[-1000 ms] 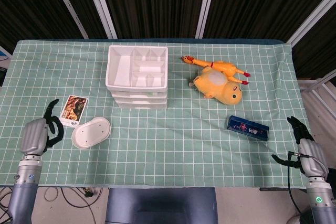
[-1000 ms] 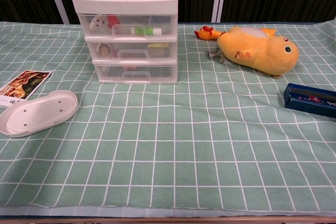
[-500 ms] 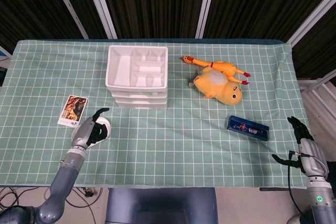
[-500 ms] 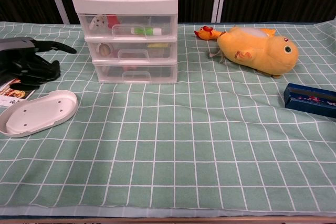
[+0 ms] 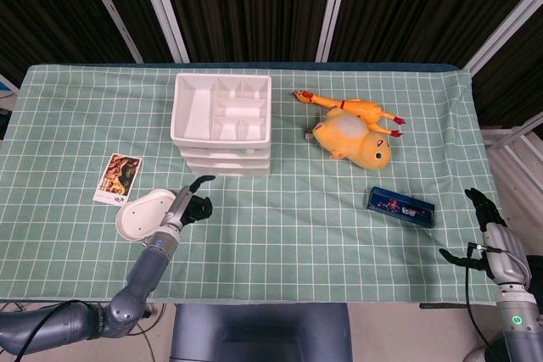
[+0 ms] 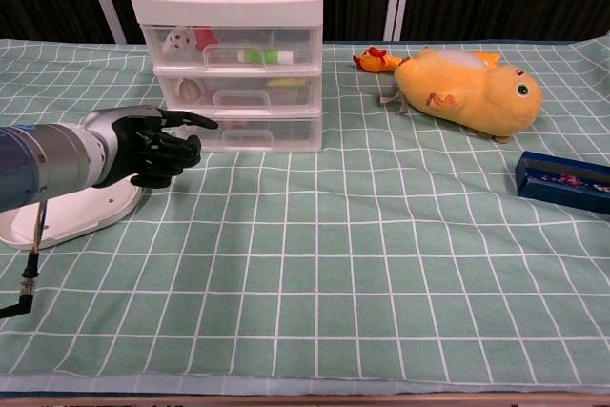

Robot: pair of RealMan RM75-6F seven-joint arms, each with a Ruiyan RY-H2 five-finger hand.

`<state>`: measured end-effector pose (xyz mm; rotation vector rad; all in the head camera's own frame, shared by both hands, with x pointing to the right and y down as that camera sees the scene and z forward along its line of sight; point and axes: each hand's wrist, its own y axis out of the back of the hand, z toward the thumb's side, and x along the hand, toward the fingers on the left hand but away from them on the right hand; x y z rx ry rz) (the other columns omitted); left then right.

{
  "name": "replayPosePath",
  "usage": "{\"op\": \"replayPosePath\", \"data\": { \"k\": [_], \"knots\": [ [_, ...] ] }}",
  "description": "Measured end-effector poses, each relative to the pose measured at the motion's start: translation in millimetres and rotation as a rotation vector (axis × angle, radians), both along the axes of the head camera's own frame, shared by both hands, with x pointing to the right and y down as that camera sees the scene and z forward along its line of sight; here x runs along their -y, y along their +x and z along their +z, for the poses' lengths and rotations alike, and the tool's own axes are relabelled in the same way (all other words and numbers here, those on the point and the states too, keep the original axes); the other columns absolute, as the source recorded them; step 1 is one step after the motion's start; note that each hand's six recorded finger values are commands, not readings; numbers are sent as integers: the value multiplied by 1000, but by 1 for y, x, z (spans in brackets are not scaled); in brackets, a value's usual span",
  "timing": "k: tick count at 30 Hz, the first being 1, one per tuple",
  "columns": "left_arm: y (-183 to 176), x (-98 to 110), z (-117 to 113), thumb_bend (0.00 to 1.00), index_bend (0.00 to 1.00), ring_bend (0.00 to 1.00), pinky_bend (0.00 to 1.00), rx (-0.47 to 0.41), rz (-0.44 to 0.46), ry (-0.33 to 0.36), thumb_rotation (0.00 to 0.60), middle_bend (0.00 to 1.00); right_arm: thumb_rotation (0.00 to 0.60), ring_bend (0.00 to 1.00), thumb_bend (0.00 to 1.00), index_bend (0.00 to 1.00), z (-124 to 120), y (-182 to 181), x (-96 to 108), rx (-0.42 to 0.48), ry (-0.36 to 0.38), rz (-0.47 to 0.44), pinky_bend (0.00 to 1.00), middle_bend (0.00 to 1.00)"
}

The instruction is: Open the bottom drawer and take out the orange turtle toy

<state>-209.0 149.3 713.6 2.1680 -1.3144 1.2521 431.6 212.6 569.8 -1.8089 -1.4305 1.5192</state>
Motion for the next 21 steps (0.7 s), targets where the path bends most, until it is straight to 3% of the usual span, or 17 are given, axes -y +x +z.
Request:
{"op": "replayPosePath", "data": {
  "k": [9,21],
  "knots": [
    [19,1,16,715,151,945,1000,-90,-71,-64,600,891,600,0,94,0,0,0,0,8,-1,5,185,0],
    [34,5,32,716,151,945,1000,-137,-163,-98,600,891,600,0,95,0,-1,1,1,17,-1,8,185,0]
  ]
}}
